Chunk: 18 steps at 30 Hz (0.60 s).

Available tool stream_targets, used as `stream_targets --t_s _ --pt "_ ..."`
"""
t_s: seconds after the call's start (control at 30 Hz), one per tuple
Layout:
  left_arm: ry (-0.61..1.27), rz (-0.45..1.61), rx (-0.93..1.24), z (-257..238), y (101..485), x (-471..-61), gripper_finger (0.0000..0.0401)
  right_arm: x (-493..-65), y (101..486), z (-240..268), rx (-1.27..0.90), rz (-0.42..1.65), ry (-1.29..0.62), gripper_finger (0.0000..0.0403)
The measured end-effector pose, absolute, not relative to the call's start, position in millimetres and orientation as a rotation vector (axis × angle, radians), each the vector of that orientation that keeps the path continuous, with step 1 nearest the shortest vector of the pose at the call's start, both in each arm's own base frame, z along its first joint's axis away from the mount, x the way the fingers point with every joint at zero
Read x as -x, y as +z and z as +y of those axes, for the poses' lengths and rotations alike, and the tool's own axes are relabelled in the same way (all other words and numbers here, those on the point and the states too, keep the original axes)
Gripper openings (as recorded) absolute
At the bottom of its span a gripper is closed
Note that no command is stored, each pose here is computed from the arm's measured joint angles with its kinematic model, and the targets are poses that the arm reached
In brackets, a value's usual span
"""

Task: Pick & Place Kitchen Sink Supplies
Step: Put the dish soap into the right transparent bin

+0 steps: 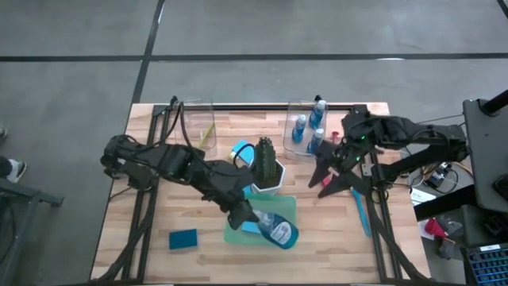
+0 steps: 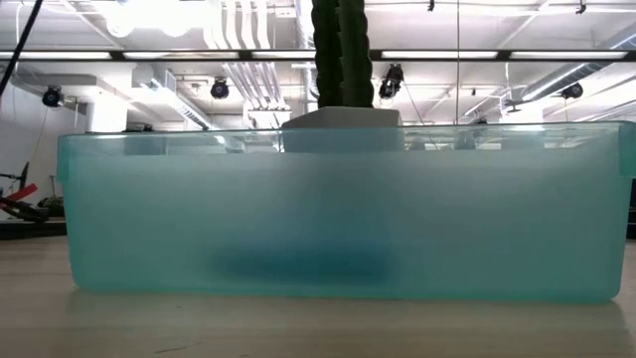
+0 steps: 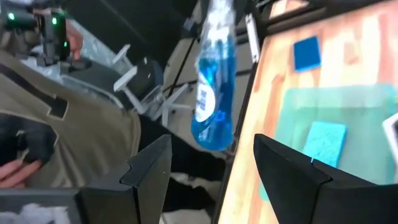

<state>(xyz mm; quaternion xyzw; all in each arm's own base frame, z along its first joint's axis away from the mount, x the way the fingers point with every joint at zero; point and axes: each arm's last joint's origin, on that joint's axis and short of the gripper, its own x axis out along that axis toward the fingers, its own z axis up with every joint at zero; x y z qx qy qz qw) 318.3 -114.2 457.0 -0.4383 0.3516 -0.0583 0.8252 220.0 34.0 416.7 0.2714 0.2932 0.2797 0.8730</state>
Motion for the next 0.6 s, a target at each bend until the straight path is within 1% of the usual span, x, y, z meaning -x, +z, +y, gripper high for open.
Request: stream_targets --t_s 0.2,0.47,0.6 --pt "-0.126 0.743 0.912 -113.2 456.9 -318.6 0.0118 -233.2 407.4 43.5 -0.566 0.663 0.608 0.0224" --pt "-0.138 0.739 0.885 -112.8 457.0 -318.8 0.0118 -255.5 402.2 52.6 -0.561 0.623 0.606 0.0224" --pt "-0.142 0.738 0.873 -112.4 457.0 -318.9 0.0116 -268.8 394.7 60.9 -0.561 0.634 0.625 0.0224"
